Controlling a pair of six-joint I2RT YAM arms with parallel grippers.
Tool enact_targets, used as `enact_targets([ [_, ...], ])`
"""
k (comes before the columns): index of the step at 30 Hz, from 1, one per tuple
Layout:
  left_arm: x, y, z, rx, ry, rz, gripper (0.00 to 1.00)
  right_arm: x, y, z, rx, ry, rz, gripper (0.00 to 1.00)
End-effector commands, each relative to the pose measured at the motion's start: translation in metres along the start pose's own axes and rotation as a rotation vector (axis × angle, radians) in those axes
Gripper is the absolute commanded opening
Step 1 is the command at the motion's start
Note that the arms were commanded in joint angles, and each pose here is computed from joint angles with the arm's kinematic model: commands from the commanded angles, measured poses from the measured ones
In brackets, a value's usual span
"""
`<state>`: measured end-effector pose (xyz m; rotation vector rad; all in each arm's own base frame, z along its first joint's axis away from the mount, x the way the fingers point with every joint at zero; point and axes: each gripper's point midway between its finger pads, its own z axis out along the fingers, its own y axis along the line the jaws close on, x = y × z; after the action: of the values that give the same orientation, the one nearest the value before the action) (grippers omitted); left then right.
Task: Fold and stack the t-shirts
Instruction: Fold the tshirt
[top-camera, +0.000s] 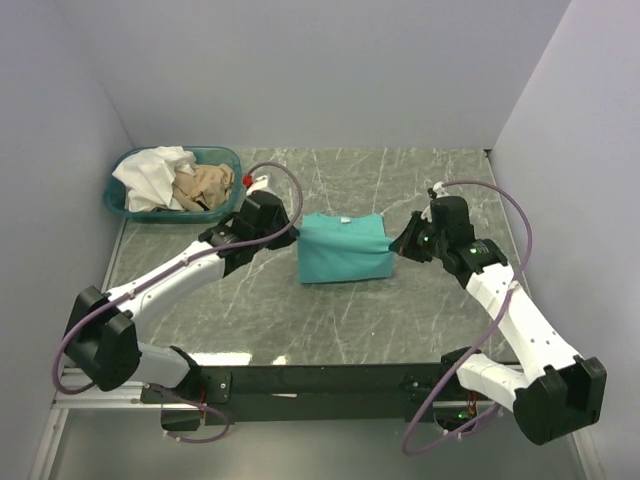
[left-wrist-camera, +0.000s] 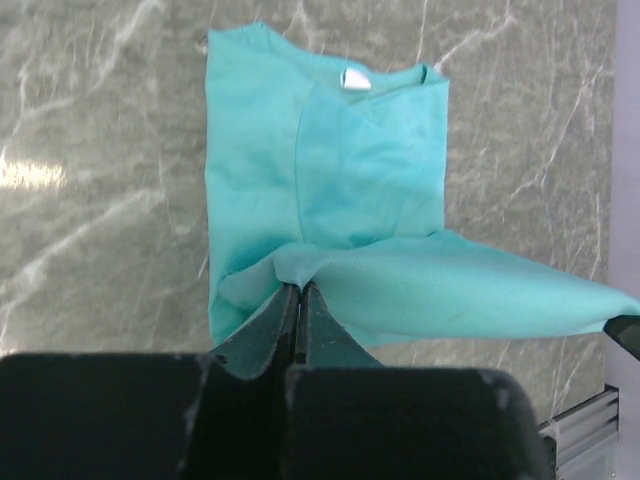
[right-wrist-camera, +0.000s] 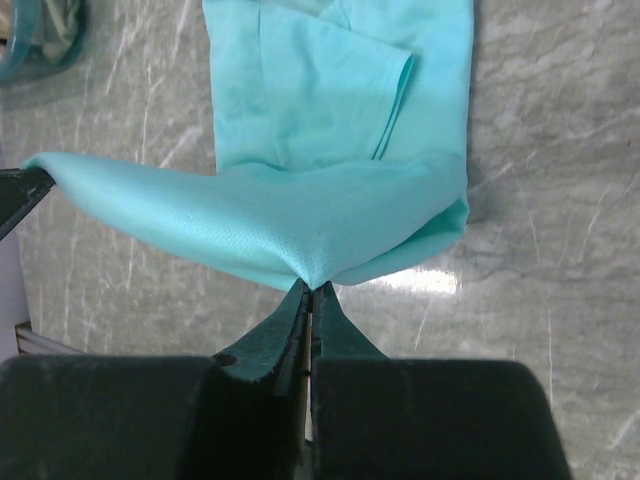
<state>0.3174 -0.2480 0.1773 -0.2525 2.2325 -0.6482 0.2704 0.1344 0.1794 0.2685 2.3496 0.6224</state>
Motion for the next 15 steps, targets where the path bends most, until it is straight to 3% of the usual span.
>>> enact_targets([
  [1, -0.035, -0.020, 0.012, 0.053, -0.067, 0.030, 0.01, -0.037, 0.015, -0.002, -0.059, -0.086, -0.017, 0.00],
  [15, -0.073, -0.021, 0.077, 0.032, -0.054, 0.035, 0.01, -0.071, 0.006, 0.054, -0.069, -0.033, 0.045, 0.00],
])
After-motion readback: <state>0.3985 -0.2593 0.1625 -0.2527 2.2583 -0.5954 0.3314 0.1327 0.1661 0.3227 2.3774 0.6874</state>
